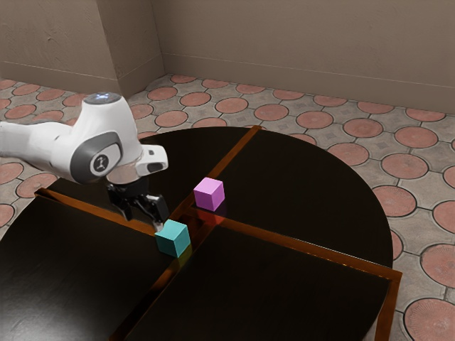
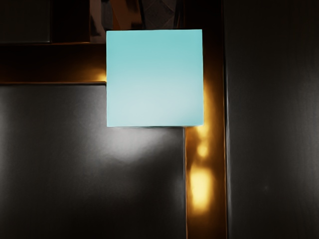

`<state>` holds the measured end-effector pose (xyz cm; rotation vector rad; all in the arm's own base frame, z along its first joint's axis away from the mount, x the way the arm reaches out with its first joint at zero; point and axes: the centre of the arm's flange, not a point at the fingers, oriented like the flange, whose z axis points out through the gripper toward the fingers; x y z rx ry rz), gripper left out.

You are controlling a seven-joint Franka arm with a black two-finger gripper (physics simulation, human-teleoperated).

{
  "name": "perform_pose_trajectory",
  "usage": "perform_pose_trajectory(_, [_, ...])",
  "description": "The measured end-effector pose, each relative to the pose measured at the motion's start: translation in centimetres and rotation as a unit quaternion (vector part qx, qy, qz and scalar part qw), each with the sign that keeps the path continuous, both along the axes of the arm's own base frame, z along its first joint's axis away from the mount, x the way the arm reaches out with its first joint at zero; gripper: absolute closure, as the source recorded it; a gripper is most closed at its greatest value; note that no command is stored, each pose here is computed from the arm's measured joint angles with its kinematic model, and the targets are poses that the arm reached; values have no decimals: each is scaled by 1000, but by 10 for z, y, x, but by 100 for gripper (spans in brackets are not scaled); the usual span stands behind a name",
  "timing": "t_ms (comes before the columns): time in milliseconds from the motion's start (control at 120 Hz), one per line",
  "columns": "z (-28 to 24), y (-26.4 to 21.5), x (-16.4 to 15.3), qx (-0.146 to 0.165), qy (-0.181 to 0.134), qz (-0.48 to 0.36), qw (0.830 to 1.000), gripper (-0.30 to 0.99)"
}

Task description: Pick up the blue block with one arm, and put the blue block on the pink block with one arm

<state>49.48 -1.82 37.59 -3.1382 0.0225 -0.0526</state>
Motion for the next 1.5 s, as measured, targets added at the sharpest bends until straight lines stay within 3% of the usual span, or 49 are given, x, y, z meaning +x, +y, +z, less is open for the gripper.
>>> perform_pose_trajectory(800, [-54,-1,54,2,16,-21,1000,0])
perform_pose_trajectory(1500, [-75,1,77,3,33,-32,999,0])
